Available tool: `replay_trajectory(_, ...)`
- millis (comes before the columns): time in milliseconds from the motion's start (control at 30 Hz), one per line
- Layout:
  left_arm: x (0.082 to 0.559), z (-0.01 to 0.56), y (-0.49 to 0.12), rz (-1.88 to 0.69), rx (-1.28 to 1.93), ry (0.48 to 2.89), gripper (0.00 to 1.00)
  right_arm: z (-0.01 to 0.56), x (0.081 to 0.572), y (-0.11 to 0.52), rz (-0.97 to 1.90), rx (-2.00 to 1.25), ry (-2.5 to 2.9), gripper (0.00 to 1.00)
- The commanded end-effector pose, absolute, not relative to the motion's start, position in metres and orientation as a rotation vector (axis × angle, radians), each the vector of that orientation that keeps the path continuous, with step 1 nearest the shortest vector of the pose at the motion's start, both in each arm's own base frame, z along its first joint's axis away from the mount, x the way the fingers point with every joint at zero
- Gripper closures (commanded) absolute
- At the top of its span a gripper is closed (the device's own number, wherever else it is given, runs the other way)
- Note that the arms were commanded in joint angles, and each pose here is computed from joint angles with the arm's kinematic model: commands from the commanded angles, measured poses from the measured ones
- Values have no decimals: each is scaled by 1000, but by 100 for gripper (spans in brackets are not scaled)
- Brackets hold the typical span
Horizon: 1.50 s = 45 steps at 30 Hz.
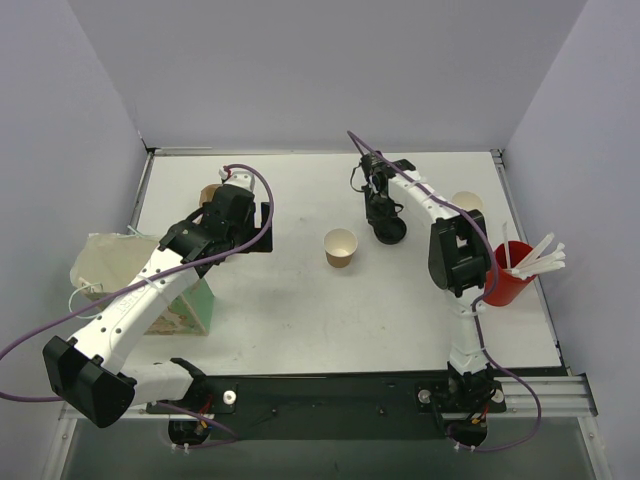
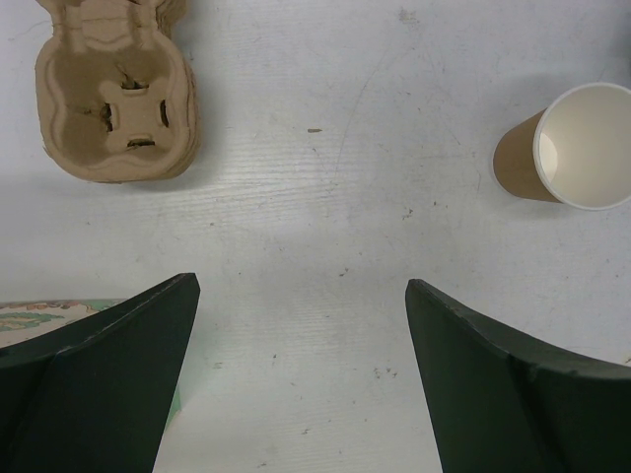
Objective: Pack the takeout coffee
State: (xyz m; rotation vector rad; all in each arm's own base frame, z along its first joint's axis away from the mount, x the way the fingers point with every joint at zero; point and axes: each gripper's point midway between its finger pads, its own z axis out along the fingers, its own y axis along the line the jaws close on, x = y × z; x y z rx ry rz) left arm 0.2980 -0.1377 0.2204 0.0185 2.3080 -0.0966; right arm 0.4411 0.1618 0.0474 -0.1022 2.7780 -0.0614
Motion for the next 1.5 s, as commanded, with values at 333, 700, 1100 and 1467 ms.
replay_trajectory(333,302,231,-137,-118,6,2260,3,42,430,160,-87,-121,2822,89)
replay_trajectory(700,301,231,-134,-117,3,2261,3,34,429,159,-102,-121,2837,90)
replay_trajectory(1100,301,230,-133,-118,-1,2261,3,42,432,158,-106,-114,2816,93)
replay_trajectory(1467,302,230,-136,-129,0,2260,3,50,433,157,-130,-128,2795,87)
